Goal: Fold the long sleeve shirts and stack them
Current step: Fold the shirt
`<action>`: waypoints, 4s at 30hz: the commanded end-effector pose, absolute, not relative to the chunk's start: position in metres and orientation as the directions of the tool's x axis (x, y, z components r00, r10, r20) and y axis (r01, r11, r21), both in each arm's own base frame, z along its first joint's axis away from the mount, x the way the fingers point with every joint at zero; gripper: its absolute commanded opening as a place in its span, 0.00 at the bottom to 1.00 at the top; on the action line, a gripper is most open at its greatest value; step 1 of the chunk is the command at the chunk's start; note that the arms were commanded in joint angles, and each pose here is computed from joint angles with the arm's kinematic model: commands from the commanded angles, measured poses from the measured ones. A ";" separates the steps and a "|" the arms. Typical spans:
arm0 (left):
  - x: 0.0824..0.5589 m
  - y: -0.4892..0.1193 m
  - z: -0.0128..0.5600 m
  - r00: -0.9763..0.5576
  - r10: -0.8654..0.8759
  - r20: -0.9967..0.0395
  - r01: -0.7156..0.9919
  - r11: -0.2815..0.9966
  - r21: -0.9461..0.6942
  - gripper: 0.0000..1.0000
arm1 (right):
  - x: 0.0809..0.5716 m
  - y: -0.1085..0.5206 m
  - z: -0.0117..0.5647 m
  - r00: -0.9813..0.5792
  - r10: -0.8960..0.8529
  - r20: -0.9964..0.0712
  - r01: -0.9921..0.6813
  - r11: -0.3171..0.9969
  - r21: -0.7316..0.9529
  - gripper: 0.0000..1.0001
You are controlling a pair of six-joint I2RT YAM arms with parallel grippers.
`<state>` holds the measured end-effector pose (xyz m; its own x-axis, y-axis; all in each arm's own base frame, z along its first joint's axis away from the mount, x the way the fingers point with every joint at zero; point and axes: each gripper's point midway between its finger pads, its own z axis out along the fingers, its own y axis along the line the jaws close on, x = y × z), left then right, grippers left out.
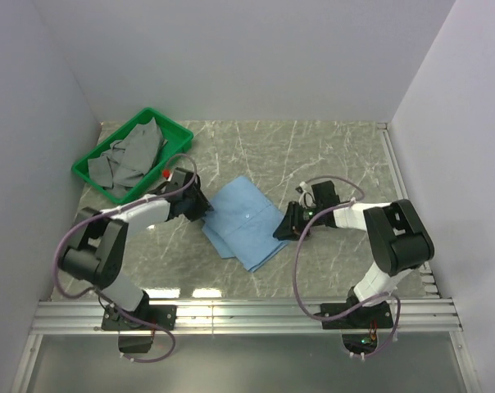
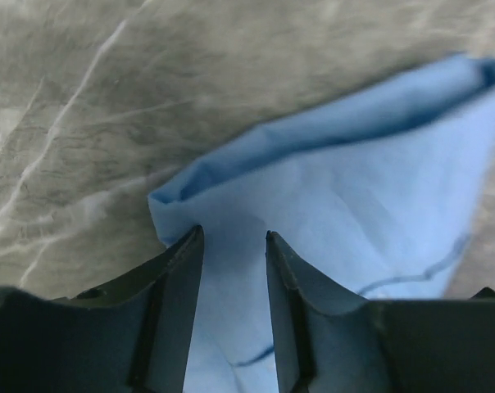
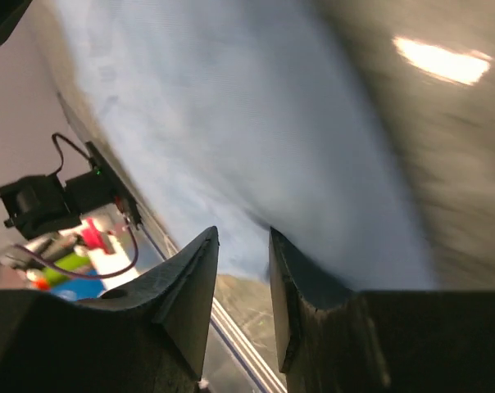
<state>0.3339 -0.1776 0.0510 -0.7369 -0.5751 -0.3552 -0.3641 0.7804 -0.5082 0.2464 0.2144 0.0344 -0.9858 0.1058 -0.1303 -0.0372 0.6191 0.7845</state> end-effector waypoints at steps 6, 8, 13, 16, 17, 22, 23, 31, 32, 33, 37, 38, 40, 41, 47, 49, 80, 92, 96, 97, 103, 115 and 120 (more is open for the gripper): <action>0.338 -0.183 0.018 -0.732 -0.619 -0.285 -0.436 0.746 -0.502 0.38 | 0.249 0.175 0.008 -0.968 0.241 -0.068 0.101 0.624 0.775 0.36; 0.335 -0.182 0.020 -0.733 -0.620 -0.278 -0.442 0.746 -0.498 0.38 | 0.253 0.173 0.017 -0.962 0.250 -0.111 0.076 0.633 0.770 0.36; 0.340 -0.181 0.056 -0.719 -0.605 -0.342 -0.385 0.757 -0.528 0.44 | 0.269 0.178 0.066 -0.936 0.254 -0.242 -0.036 0.617 0.786 0.36; 0.344 -0.182 0.073 -0.718 -0.586 -0.375 -0.345 0.768 -0.539 0.46 | 0.288 0.190 0.111 -0.897 0.264 -0.355 -0.143 0.586 0.798 0.38; 0.345 -0.183 0.076 -0.721 -0.579 -0.381 -0.337 0.773 -0.538 0.47 | 0.292 0.203 0.125 -0.887 0.257 -0.384 -0.183 0.567 0.803 0.41; 0.346 -0.190 0.082 -0.737 -0.561 -0.377 -0.311 0.777 -0.548 0.47 | 0.325 0.258 0.181 -0.825 0.239 -0.511 -0.349 0.496 0.795 0.48; 0.346 -0.191 0.085 -0.735 -0.560 -0.382 -0.304 0.776 -0.553 0.47 | 0.330 0.268 0.176 -0.842 0.245 -0.482 -0.324 0.485 0.812 0.49; 0.348 -0.193 0.053 -0.754 -0.557 -0.349 -0.344 0.787 -0.513 0.42 | 0.368 0.318 0.133 -0.880 0.310 -0.361 -0.237 0.371 0.898 0.47; 0.344 -0.193 0.046 -0.762 -0.556 -0.332 -0.354 0.787 -0.505 0.41 | 0.372 0.318 0.111 -0.892 0.326 -0.314 -0.179 0.382 0.907 0.46; 0.341 -0.193 0.037 -0.768 -0.558 -0.315 -0.368 0.786 -0.496 0.41 | 0.375 0.315 0.099 -0.894 0.337 -0.296 -0.153 0.392 0.907 0.46; 0.322 -0.184 0.015 -0.769 -0.576 -0.277 -0.415 0.779 -0.469 0.40 | 0.376 0.290 0.044 -0.894 0.375 -0.244 -0.040 0.475 0.879 0.44; 0.316 -0.180 0.009 -0.772 -0.576 -0.270 -0.426 0.783 -0.454 0.39 | 0.377 0.283 0.037 -0.890 0.388 -0.241 -0.025 0.485 0.874 0.44; 0.309 -0.178 0.002 -0.777 -0.576 -0.256 -0.436 0.785 -0.441 0.39 | 0.374 0.274 0.028 -0.889 0.396 -0.229 -0.002 0.498 0.867 0.44; 0.309 -0.178 0.002 -0.777 -0.577 -0.252 -0.438 0.782 -0.443 0.38 | 0.376 0.270 0.028 -0.887 0.401 -0.229 0.001 0.498 0.867 0.44; 0.312 -0.181 0.002 -0.786 -0.565 -0.252 -0.424 0.789 -0.445 0.38 | 0.380 0.296 0.084 -0.894 0.322 -0.312 -0.144 0.453 0.880 0.44; 0.313 -0.181 0.003 -0.787 -0.562 -0.256 -0.421 0.792 -0.443 0.38 | 0.380 0.316 0.107 -0.895 0.279 -0.347 -0.206 0.432 0.878 0.44; 0.296 -0.171 -0.022 -0.782 -0.597 -0.182 -0.493 0.769 -0.407 0.36 | 0.464 0.291 0.032 -0.872 0.447 -0.200 0.056 0.497 0.866 0.44; 0.313 -0.168 -0.020 -0.792 -0.575 -0.203 -0.477 0.791 -0.383 0.38 | 0.469 0.262 0.037 -0.850 0.496 -0.177 0.104 0.488 0.867 0.44; 0.350 -0.168 -0.009 -0.792 -0.563 -0.237 -0.454 0.802 -0.388 0.39 | 0.471 0.248 0.082 -0.840 0.455 -0.295 -0.002 0.541 0.841 0.44; 0.357 -0.167 -0.008 -0.791 -0.562 -0.243 -0.452 0.803 -0.388 0.40 | 0.471 0.244 0.089 -0.835 0.452 -0.314 -0.013 0.554 0.832 0.44; 0.407 -0.175 0.017 -0.796 -0.524 -0.304 -0.396 0.830 -0.393 0.50 | 0.451 0.232 0.144 -0.814 0.411 -0.411 -0.117 0.578 0.808 0.44; 0.341 -0.202 0.127 -0.773 -0.445 -0.453 -0.176 0.835 -0.520 0.66 | 0.337 0.247 0.148 -0.877 0.299 -0.376 -0.203 0.478 0.854 0.44; 0.273 -0.244 0.118 -0.859 -0.306 -0.410 -0.031 0.832 -0.554 0.58 | 0.303 0.270 0.129 -0.913 0.200 -0.355 -0.232 0.461 0.856 0.44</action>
<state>0.3103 -0.2303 0.1445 -0.7882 -0.4063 -0.4622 -0.0819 0.8137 -0.5755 0.3143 0.2538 0.1093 -0.9241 0.2650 -0.2754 -0.1067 0.5131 0.8517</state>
